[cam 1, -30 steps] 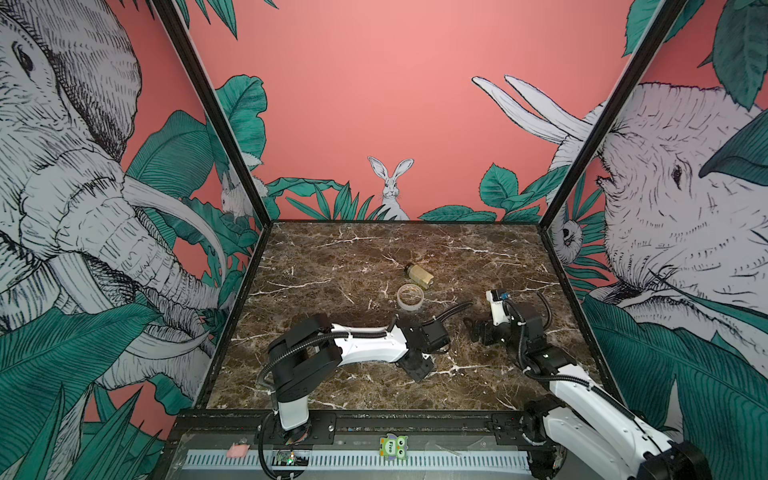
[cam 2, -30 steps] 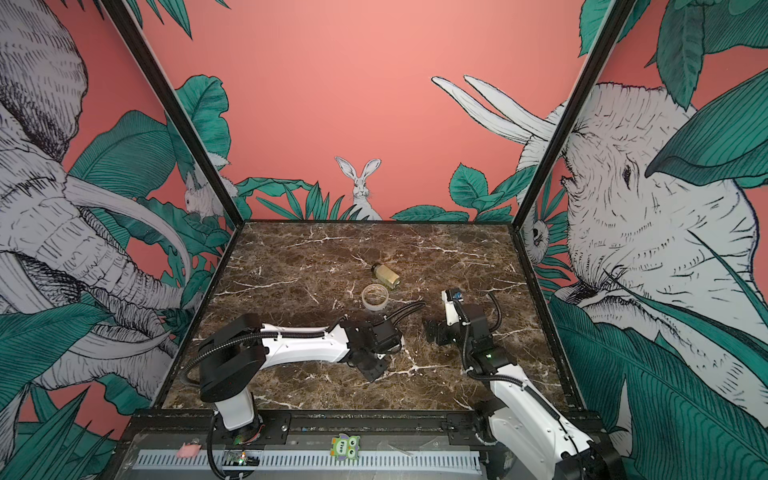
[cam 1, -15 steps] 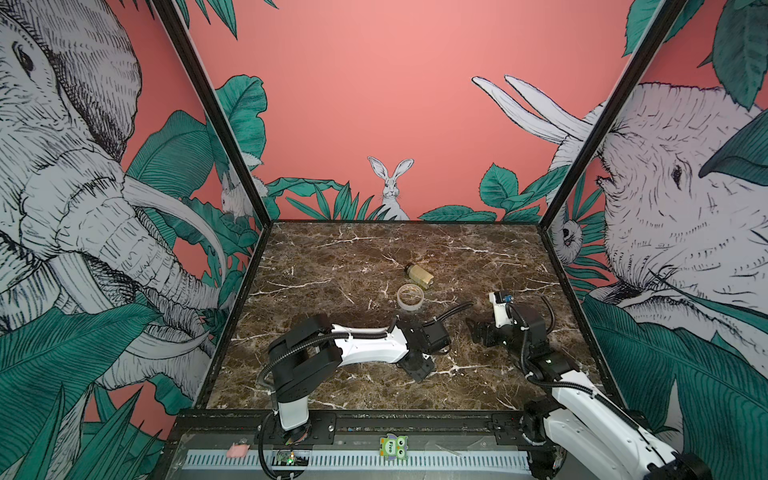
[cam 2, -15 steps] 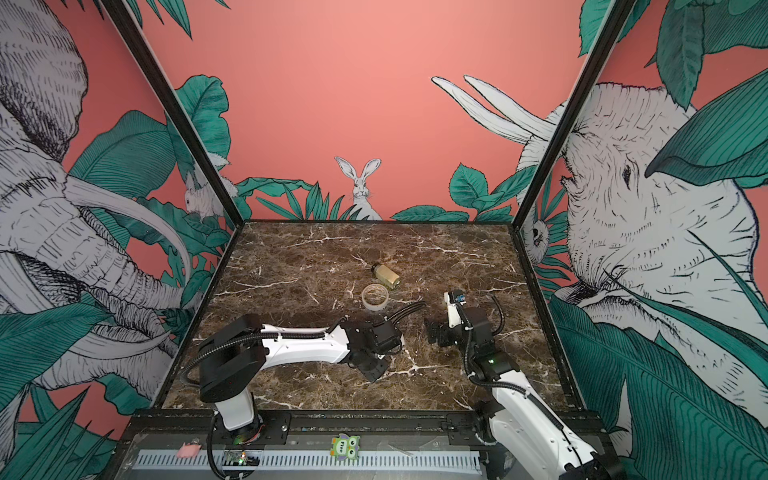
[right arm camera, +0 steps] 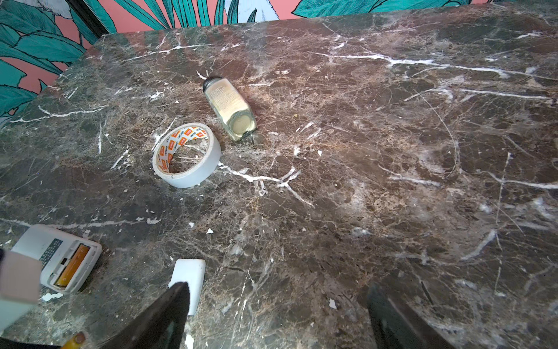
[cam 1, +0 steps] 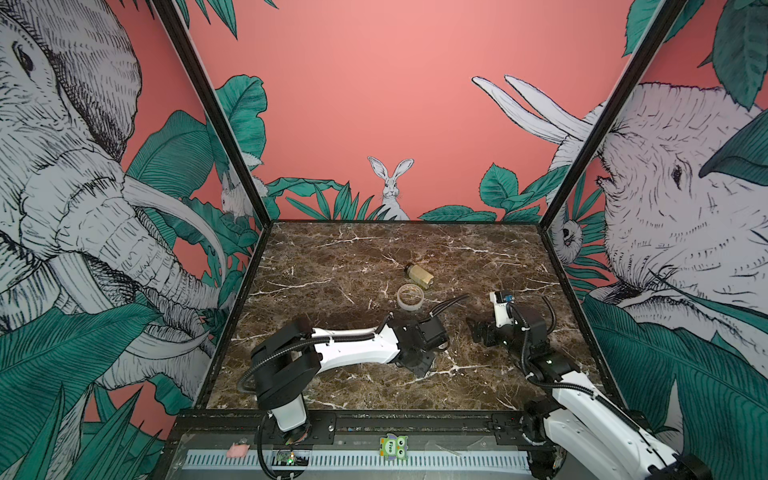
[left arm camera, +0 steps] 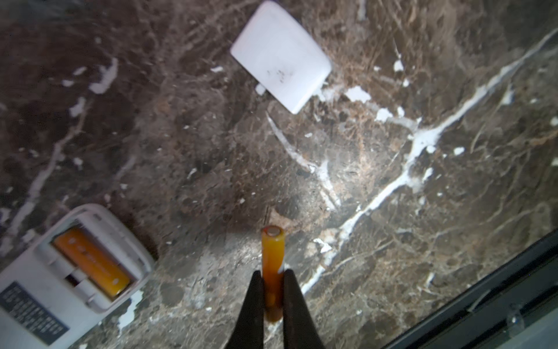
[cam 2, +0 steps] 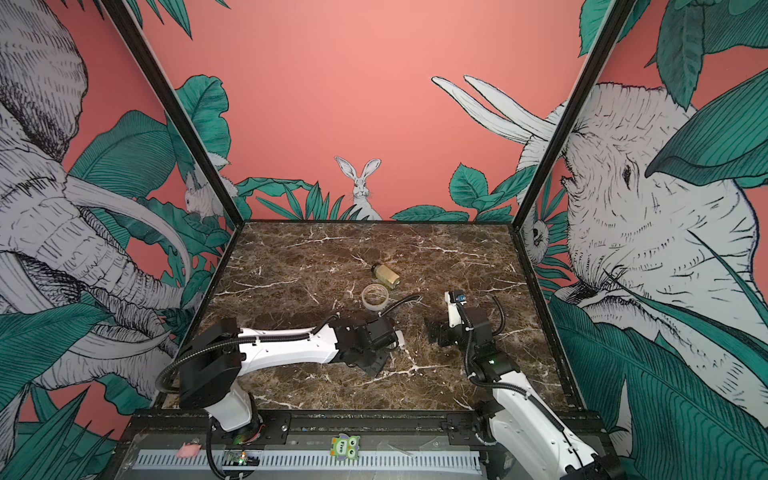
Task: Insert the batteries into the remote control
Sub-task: 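Lower the left gripper and grasp the orange battery on the table, then carry the held battery with the left gripper over the remote's compartment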
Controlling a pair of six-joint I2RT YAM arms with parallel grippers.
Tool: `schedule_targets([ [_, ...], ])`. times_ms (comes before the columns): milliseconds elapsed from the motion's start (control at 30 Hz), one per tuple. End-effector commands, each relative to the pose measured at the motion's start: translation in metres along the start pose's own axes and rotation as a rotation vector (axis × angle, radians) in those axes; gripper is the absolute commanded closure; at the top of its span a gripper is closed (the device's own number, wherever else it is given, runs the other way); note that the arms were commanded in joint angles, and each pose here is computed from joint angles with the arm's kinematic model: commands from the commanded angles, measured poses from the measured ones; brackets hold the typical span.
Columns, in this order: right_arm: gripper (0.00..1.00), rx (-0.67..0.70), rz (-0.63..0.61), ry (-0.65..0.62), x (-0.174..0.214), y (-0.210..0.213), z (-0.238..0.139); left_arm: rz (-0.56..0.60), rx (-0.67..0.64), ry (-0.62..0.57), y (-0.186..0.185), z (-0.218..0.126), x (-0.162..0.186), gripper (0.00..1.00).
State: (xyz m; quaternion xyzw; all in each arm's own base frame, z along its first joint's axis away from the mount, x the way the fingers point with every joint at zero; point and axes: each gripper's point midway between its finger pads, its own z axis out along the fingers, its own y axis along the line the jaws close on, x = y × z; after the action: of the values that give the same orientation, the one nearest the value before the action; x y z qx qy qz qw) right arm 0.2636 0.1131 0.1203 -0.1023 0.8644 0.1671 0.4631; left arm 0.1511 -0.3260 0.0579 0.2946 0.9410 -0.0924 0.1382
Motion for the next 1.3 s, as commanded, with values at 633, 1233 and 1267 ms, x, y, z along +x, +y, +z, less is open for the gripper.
schedule_targets([
  [633, 0.1, -0.037, -0.004, -0.047, -0.004, 0.005, -0.002, -0.346, -0.203, -0.017, 0.088, -0.015, 0.005, 0.98],
  [1233, 0.09, -0.045, -0.009, -0.06, -0.005, 0.007, -0.005, -0.351, -0.199, 0.034, 0.088, 0.006, 0.008, 0.97],
  [1267, 0.09, -0.046, -0.008, -0.062, -0.006, 0.007, -0.005, -0.351, -0.195, 0.036, 0.087, 0.007, 0.008, 0.97],
])
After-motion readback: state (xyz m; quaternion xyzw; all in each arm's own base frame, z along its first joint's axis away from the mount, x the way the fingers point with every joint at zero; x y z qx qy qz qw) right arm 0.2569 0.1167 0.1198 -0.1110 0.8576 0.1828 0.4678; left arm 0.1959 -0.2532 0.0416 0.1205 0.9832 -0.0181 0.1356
